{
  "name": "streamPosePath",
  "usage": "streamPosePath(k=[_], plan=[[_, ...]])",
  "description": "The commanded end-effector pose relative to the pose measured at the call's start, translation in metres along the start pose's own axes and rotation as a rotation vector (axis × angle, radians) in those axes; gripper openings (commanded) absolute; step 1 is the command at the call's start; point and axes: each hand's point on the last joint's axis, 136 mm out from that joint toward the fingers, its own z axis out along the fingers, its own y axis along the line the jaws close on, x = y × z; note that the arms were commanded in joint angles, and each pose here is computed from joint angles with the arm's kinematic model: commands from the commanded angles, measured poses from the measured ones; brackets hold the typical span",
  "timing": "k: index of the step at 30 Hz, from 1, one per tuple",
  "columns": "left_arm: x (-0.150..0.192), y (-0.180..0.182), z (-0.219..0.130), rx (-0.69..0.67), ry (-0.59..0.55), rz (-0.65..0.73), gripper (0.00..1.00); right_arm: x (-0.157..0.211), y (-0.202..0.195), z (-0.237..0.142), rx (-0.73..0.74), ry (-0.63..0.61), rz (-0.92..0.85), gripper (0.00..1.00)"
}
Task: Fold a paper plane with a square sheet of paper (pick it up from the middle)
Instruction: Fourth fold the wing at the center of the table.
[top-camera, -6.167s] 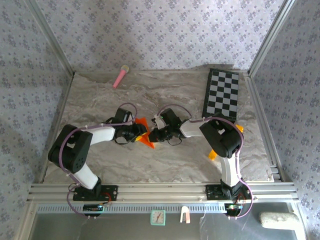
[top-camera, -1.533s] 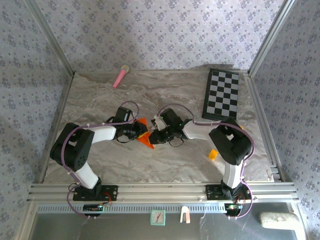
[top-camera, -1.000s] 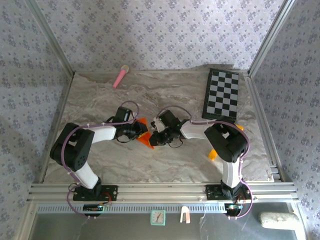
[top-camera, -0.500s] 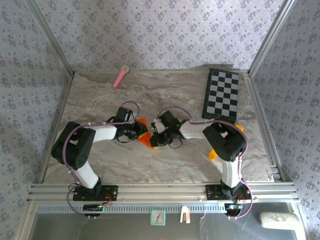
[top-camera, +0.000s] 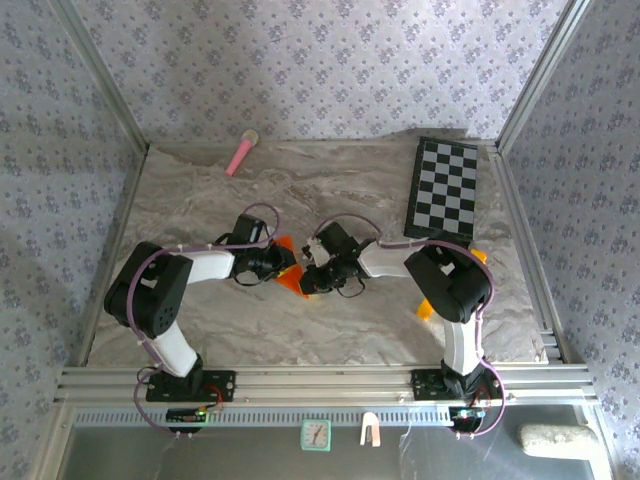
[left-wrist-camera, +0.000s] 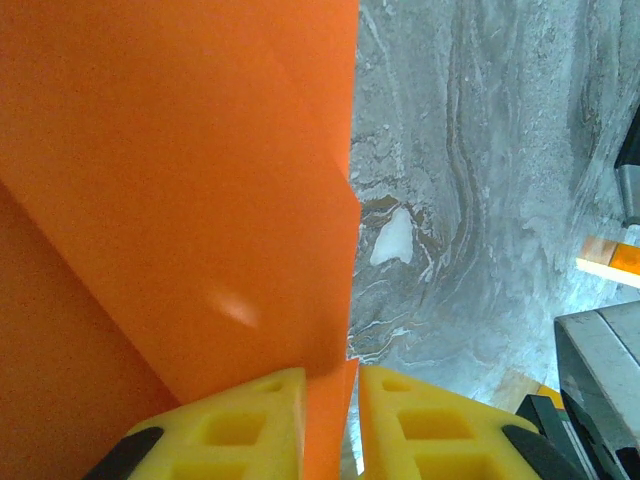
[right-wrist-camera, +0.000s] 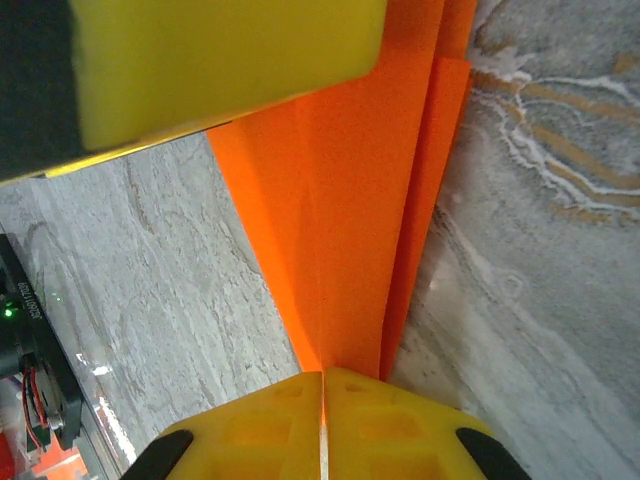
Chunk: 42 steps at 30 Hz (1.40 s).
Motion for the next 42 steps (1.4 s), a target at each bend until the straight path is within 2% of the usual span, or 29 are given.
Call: streamPosePath(k=[1,8,19,32,42], plan=[[-0.005,-0.005,0.002,0.015,-0.001,0.007,0.22,0.014,-0.016,0.006,0.077,0.065,0.012,0.10],[-0.011,-0.002,0.001,-0.017,-0.011,0.027,0.20,0.026,-0.034,0.001,0.201,0.130,0.000,0.09],[-0.026,0.012,0.000,-0.038,-0.028,0.019,0.18,0.044,-0.050,-0.001,0.251,0.189,0.063,0.08],[-0.049,0.019,0.001,-0.039,-0.025,0.038,0.19,0.050,-0.056,-0.001,0.260,0.199,0.096,0.08],[-0.048,0.028,0.007,-0.053,-0.007,0.022,0.18,0.042,-0.051,-0.005,0.230,0.163,0.083,0.07]])
